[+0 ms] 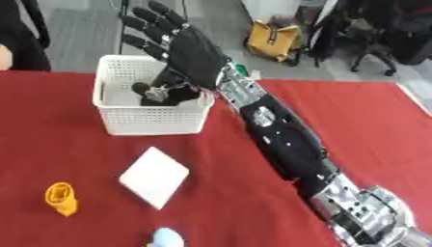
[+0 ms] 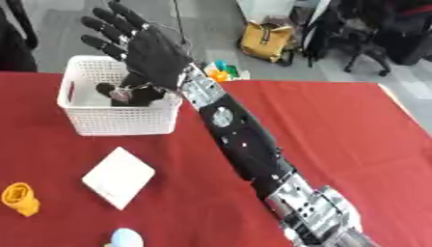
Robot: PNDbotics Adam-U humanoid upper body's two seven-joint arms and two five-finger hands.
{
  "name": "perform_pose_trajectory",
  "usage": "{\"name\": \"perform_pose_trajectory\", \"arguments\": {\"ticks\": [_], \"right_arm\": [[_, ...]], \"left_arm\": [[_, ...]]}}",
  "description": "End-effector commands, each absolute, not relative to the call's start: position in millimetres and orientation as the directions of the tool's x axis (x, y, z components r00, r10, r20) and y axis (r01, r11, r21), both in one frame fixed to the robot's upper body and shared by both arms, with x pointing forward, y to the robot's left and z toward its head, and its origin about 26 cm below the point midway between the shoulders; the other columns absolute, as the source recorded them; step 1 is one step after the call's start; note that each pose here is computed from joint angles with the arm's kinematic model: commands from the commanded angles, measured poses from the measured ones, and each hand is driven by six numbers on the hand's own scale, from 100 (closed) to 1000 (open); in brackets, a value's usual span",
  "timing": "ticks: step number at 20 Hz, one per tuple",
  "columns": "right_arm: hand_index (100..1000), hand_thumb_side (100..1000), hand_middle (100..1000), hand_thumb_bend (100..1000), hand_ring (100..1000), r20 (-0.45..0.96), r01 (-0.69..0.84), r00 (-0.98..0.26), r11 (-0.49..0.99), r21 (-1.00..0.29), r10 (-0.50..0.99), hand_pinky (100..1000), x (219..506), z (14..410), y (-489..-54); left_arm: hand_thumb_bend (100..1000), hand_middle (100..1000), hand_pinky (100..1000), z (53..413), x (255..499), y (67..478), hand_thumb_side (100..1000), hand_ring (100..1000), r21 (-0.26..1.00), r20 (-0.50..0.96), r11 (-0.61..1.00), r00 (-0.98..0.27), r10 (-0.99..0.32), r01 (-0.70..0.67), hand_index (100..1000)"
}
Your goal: Pick up objects on the table and place them in the box.
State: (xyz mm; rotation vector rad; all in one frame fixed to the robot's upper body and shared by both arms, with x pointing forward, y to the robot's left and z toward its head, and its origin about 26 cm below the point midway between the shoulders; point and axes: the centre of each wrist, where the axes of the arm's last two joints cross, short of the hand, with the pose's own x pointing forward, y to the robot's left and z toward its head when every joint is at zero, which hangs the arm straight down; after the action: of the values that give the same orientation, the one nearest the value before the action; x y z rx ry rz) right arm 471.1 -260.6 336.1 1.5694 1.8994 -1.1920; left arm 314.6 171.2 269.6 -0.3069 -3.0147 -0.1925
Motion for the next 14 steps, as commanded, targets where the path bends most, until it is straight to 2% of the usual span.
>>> {"name": "perform_pose_trajectory", "arguments": {"ticks": [1, 6, 10, 11, 14], "right_arm": [[892, 602, 890, 452, 918, -0.775, 0.951, -0.274, 0.044, -0.305, 0.569, 930, 464.8, 355.8, -264.6], [892, 610, 880, 441, 917, -0.772, 0.951, -0.279, 0.054, -0.304, 0.571, 923, 464.4, 356.0, -263.1], [892, 625, 837, 430, 918, -0.743, 0.949, -0.305, 0.121, -0.292, 0.596, 884, 460.7, 362.3, -261.0], [894, 686, 819, 381, 920, -0.731, 0.946, -0.316, 0.147, -0.287, 0.605, 863, 458.6, 365.2, -259.8], [896, 735, 807, 328, 921, -0.691, 0.933, -0.359, 0.252, -0.257, 0.627, 849, 446.2, 374.7, -251.4]], "left_arm": [[122, 501, 583, 274.6, 309.9, 169.5, 903, 523, 0.120, 0.091, 0.969, -0.974, 0.205, 0.215, 706], [123, 502, 582, 274.6, 309.9, 169.5, 904, 522, 0.119, 0.090, 0.969, -0.974, 0.206, 0.216, 706], [123, 502, 583, 274.5, 310.0, 170.0, 904, 523, 0.118, 0.090, 0.970, -0.975, 0.203, 0.213, 706], [123, 503, 583, 274.3, 310.1, 170.5, 903, 523, 0.117, 0.090, 0.970, -0.975, 0.201, 0.211, 706], [124, 503, 583, 273.6, 310.5, 172.7, 903, 523, 0.113, 0.093, 0.973, -0.977, 0.190, 0.200, 706]]}}
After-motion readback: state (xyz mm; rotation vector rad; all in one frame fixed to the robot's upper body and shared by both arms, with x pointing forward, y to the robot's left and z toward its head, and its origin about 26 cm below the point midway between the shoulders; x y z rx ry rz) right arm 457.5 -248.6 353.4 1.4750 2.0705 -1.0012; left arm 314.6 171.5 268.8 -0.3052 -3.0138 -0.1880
